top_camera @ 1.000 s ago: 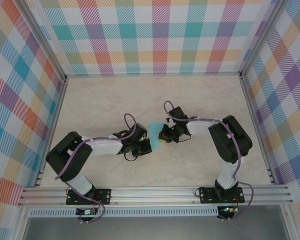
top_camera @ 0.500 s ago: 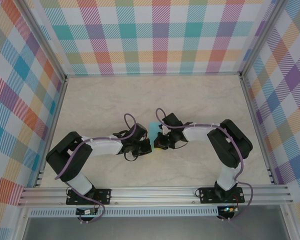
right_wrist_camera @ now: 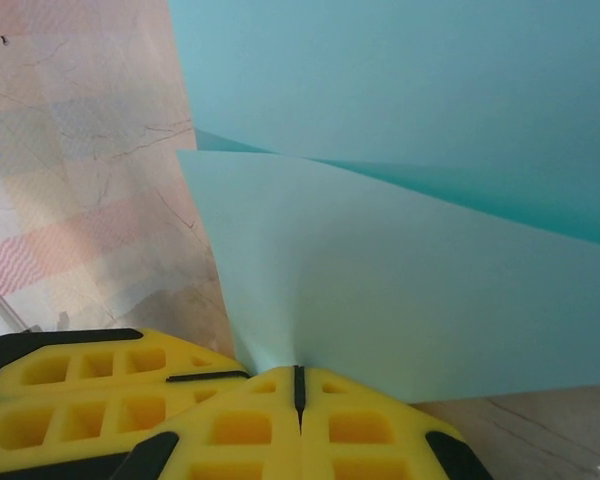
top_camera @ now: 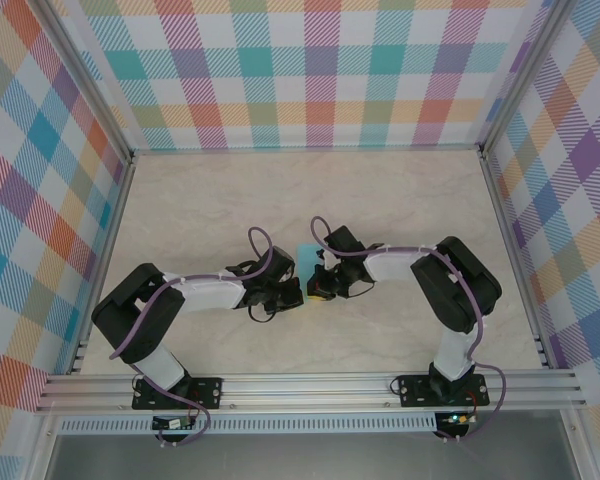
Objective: Fold a paper plane with a square sheet of paper (pick it up from the middle)
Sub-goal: Third fold the triangle at the center of the table, then fourth fold the wing at the center of the table.
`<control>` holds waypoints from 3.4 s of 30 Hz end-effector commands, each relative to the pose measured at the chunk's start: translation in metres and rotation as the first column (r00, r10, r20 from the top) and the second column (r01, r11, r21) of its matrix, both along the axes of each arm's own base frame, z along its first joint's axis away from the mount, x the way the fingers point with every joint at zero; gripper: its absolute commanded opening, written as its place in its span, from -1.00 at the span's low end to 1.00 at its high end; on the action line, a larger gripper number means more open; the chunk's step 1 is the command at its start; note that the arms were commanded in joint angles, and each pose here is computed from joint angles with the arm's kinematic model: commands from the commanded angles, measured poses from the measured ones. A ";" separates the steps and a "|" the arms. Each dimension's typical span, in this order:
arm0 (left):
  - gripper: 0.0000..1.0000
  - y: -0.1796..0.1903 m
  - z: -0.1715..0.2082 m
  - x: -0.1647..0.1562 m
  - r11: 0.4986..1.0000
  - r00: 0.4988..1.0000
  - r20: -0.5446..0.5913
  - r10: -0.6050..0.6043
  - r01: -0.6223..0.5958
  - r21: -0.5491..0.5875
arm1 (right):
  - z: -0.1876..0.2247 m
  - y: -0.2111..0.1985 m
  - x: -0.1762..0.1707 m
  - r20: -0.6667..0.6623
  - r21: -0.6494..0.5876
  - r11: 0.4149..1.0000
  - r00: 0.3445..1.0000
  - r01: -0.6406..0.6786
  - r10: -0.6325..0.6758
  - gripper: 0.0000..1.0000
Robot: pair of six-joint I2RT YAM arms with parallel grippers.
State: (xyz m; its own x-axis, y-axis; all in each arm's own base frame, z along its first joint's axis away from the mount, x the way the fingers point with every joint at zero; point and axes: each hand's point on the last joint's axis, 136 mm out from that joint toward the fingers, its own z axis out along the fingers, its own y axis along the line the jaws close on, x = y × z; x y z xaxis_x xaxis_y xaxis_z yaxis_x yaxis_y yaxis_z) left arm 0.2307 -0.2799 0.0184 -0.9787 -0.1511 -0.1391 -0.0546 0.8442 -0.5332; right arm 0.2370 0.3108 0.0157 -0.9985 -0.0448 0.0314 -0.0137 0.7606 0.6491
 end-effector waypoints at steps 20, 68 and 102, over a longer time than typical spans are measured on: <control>-1.00 0.063 -0.058 -0.062 0.946 0.962 -0.272 0.027 0.064 0.318 | -0.030 -0.065 0.047 0.076 -0.165 0.971 0.984 0.172 -0.162 -1.00; -0.99 0.012 0.002 0.054 0.950 0.993 0.068 0.101 -0.117 0.289 | 0.028 -0.054 0.051 -0.110 0.150 0.961 0.970 0.234 -0.219 0.01; -0.99 0.018 0.007 0.055 0.952 0.992 0.065 0.105 -0.119 0.282 | 0.021 -0.019 0.037 -0.064 0.281 0.959 0.998 0.039 -0.021 -0.45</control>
